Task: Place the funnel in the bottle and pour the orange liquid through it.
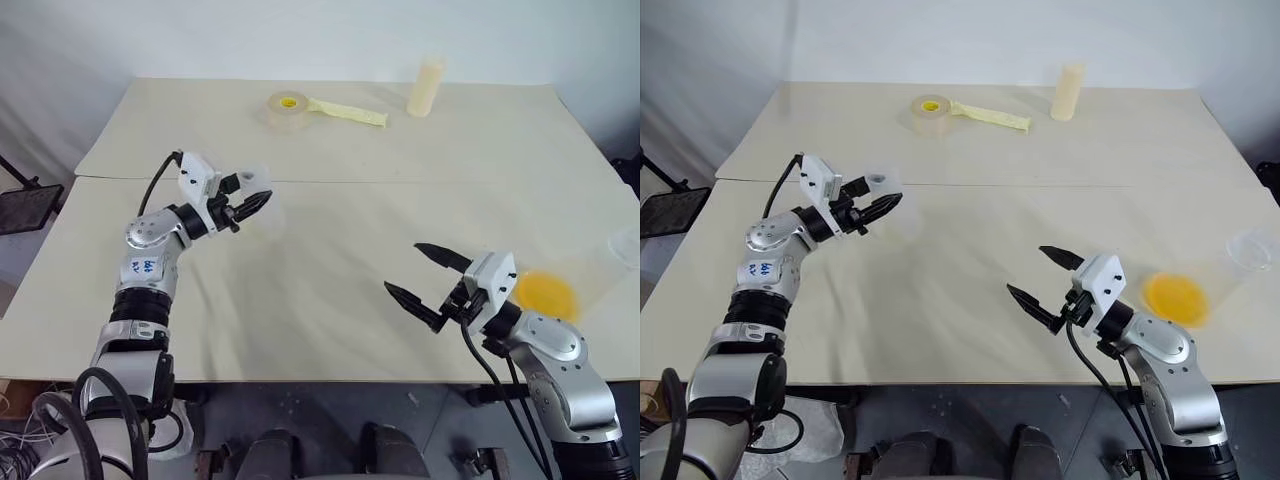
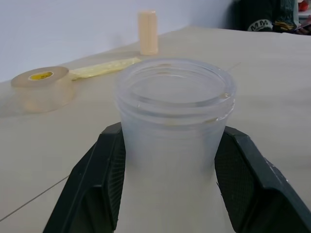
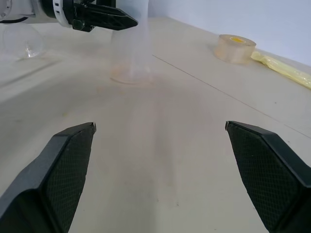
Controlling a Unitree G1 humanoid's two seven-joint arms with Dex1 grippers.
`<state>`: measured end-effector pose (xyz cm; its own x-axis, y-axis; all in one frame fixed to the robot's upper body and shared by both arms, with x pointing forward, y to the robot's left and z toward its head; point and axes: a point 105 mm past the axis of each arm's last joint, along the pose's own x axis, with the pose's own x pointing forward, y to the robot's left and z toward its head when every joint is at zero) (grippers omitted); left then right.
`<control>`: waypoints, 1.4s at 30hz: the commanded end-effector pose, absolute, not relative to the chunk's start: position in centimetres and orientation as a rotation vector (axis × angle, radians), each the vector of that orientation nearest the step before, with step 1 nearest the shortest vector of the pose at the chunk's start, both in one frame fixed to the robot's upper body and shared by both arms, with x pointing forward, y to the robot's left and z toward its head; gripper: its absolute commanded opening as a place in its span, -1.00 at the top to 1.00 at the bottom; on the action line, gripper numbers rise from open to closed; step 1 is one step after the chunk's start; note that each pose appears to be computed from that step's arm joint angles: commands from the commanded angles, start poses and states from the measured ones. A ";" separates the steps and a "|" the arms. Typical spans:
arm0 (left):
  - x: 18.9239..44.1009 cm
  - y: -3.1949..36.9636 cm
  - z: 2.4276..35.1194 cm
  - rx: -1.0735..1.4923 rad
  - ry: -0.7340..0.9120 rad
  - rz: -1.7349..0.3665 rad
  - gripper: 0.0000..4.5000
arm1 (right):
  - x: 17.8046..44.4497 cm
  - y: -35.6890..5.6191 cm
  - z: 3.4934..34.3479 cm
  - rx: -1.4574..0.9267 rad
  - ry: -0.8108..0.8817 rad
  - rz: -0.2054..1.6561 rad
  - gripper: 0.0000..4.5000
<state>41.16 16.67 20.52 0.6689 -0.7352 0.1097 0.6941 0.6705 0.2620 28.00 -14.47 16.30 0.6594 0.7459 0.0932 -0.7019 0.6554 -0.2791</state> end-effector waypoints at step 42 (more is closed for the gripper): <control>34.1 2.7 19.8 0.161 -0.106 -1.294 -0.99 | 25.8 -15.2 17.1 -0.260 -0.210 0.886 -1.00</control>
